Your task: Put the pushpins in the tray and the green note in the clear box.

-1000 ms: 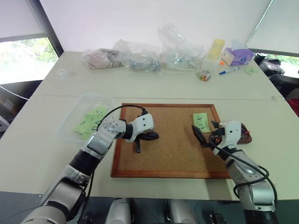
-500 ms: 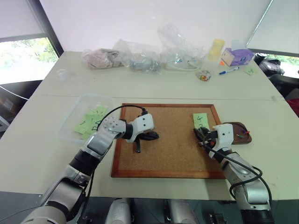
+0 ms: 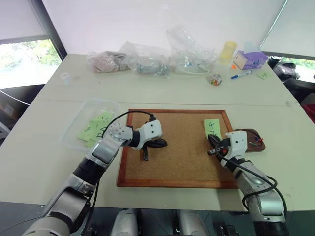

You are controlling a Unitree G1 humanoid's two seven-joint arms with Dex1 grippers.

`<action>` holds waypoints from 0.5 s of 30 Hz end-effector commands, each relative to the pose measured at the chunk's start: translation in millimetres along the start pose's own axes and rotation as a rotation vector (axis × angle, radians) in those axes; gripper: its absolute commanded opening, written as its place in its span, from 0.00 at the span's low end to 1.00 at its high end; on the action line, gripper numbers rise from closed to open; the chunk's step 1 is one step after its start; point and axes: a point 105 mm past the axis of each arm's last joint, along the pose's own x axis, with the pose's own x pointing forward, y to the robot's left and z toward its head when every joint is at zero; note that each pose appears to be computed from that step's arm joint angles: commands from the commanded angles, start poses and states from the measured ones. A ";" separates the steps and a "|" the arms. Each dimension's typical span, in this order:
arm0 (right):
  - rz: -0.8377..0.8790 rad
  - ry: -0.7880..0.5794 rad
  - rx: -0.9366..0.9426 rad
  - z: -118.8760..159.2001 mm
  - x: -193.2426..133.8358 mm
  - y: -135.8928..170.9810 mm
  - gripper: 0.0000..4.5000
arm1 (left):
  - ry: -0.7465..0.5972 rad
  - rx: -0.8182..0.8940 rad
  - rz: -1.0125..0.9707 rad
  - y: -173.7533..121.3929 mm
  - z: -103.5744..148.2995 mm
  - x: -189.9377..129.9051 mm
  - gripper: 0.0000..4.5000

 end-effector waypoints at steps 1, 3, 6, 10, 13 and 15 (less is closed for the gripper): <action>-0.061 -0.174 -0.061 44.1 -8.1 -11.9 0.03 | 0.070 -0.033 -0.033 -8.0 -19.0 4.5 0.00; -0.062 -0.187 -0.068 48.6 -10.2 -11.8 0.03 | 0.060 -0.043 -0.036 -7.7 -18.1 4.1 0.00; -0.058 -0.191 -0.073 49.8 -11.5 -10.1 0.03 | 0.026 -0.074 -0.034 -3.7 -11.5 3.0 0.00; -0.058 -0.210 -0.082 56.0 -11.6 -8.1 0.03 | 0.002 -0.090 -0.038 -0.5 -6.5 2.2 0.00; -0.055 -0.217 -0.089 58.8 -11.4 -6.5 0.03 | -0.055 -0.132 -0.036 3.5 3.6 1.7 0.00; -0.050 -0.222 -0.099 61.3 -12.0 -5.3 0.01 | -0.184 -0.219 -0.013 18.4 30.0 -2.8 0.07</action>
